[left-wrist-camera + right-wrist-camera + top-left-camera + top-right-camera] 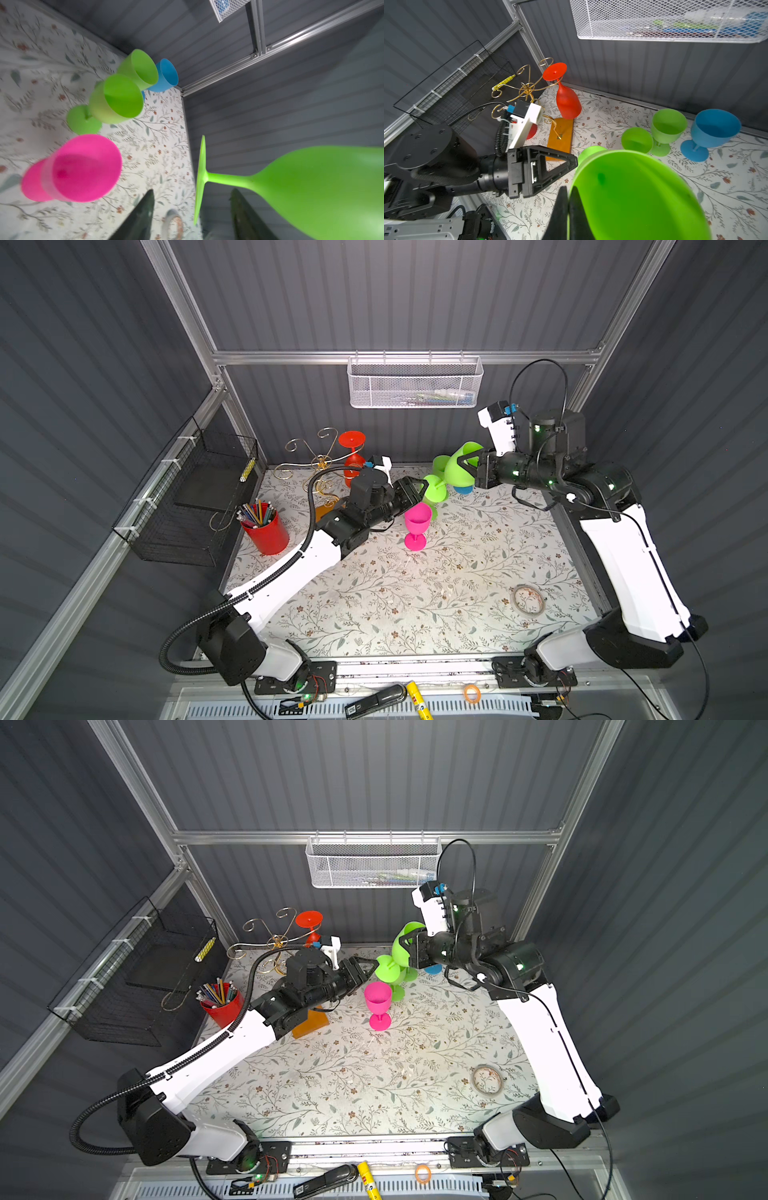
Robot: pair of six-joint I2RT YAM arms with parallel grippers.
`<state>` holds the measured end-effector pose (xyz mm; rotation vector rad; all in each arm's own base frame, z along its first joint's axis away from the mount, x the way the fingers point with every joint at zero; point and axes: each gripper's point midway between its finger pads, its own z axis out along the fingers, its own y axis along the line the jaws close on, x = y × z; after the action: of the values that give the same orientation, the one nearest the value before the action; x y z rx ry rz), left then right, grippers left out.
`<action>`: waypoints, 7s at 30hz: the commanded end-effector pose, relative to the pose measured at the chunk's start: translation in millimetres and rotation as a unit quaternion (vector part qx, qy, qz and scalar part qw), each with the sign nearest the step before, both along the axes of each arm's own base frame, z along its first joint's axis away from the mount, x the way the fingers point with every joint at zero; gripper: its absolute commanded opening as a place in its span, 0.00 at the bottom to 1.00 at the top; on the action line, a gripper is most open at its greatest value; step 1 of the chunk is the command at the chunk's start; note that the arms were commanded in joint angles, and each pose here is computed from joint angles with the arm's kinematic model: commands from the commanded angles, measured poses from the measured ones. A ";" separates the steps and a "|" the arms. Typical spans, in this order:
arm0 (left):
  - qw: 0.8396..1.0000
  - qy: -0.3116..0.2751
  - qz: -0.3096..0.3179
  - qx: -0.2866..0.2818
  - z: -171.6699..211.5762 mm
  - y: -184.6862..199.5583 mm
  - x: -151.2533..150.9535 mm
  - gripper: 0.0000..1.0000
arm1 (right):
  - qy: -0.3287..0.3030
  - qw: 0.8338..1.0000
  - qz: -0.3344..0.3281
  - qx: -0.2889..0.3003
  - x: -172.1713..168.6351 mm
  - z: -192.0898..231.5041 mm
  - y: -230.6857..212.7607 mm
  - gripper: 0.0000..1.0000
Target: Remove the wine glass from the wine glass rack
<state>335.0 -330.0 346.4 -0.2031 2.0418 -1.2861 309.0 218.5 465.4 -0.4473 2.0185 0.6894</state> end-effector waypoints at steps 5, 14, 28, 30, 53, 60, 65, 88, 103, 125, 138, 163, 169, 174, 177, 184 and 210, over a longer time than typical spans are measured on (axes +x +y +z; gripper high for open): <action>0.997 -0.059 0.018 0.035 28.2 19.3 -2.0 1.00 | -0.018 0.994 -0.088 -0.058 29.6 -4.1 -34.1 0.00; 0.986 -0.129 -0.013 0.108 56.4 23.8 -9.3 1.00 | 0.026 0.979 -0.173 -0.107 80.3 -41.7 -75.5 0.00; 0.962 -0.195 -0.014 0.193 67.6 44.8 -17.2 1.00 | 0.079 0.957 -0.217 -0.174 172.7 -133.3 -93.3 0.00; 0.960 -0.195 -0.012 0.199 66.3 46.7 -17.4 1.00 | 0.084 0.955 -0.218 -0.180 182.5 -150.7 -91.8 0.00; 0.959 -0.205 -0.001 0.196 75.8 54.7 -21.6 1.00 | 0.142 0.948 -0.221 -0.179 219.1 -269.9 -79.8 0.00; 0.959 -0.203 0.002 0.196 75.9 57.2 -23.0 1.00 | 0.154 0.949 -0.214 -0.173 221.7 -289.9 -70.7 0.00; 0.959 -0.205 0.004 0.198 77.5 59.3 -23.8 1.00 | 0.158 0.945 -0.208 -0.199 223.5 -301.7 -63.5 0.04; 0.955 -0.187 0.027 0.227 77.2 70.2 -18.6 1.00 | 0.065 0.949 -0.218 -0.219 194.1 -203.1 -64.0 0.77; 0.902 -0.134 0.114 0.395 80.2 126.6 -3.6 1.00 | -0.025 0.985 -0.164 -0.056 131.9 -99.2 -4.2 0.84; 0.753 -0.084 0.217 0.616 73.8 248.4 -25.0 1.00 | 0.185 0.910 -0.052 0.367 184.6 -73.4 164.0 0.56; 0.782 -0.034 0.209 0.586 42.6 282.8 -11.2 1.00 | 0.211 0.896 -0.047 0.389 201.8 -84.8 205.5 0.41; 0.805 -0.044 0.215 0.551 43.0 276.8 -8.3 1.00 | 0.211 0.897 -0.046 0.385 204.1 -94.4 224.5 0.26; 0.808 -0.044 0.213 0.548 41.8 275.6 -8.6 1.00 | 0.213 0.899 -0.044 0.381 202.0 -98.0 229.5 0.25; 0.811 -0.047 0.211 0.544 41.8 273.7 -8.4 1.00 | 0.208 0.899 -0.044 0.383 202.8 -96.1 229.2 0.20; 0.812 -0.047 0.210 0.543 41.1 273.2 -7.8 1.00 | 0.206 0.898 -0.045 0.386 203.0 -94.8 229.7 0.16; 0.812 -0.052 0.211 0.542 44.2 272.8 -7.7 1.00 | 0.202 0.897 -0.045 0.391 202.6 -90.9 230.4 0.08; 0.815 -0.055 0.213 0.537 45.9 273.3 -10.6 1.00 | 0.175 0.894 -0.037 0.411 187.2 -59.4 226.1 0.00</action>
<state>328.7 -59.6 387.4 -0.0189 2.1504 0.2399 506.4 451.1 366.4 0.3115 1.9220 1.5283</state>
